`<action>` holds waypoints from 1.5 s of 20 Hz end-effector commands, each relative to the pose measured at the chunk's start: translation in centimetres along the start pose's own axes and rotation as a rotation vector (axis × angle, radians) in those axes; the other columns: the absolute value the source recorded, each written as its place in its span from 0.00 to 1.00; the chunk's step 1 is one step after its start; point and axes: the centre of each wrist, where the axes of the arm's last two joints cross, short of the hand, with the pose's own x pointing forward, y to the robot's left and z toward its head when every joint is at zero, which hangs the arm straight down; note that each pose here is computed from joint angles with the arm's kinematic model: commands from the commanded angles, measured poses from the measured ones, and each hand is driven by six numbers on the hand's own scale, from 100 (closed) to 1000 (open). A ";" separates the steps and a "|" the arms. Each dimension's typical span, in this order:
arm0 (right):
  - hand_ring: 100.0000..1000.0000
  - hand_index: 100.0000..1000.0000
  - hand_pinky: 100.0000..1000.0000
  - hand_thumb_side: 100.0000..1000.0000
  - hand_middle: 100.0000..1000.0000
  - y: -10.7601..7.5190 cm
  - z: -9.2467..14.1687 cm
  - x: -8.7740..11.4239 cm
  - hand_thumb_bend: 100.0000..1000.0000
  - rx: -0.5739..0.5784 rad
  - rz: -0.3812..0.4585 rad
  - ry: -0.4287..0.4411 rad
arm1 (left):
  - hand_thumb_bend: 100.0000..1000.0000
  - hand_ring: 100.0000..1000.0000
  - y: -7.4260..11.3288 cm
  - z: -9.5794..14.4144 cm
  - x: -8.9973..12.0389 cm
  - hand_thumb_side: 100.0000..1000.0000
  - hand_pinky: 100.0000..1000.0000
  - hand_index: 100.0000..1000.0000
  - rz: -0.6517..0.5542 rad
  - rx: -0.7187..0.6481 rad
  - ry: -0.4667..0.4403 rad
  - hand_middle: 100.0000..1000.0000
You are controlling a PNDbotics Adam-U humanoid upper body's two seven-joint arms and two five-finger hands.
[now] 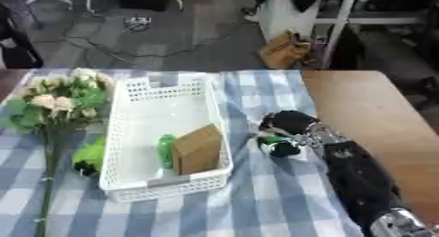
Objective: Pick up objects on the table and place them in the box.
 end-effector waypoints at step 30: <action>0.00 0.11 0.00 0.96 0.00 -15.5 -3.1 -0.2 0.00 -0.359 -0.128 -0.166 | 0.00 0.98 0.3 -0.1 0.3 0.76 0.73 0.94 -0.021 -0.015 -0.001 0.91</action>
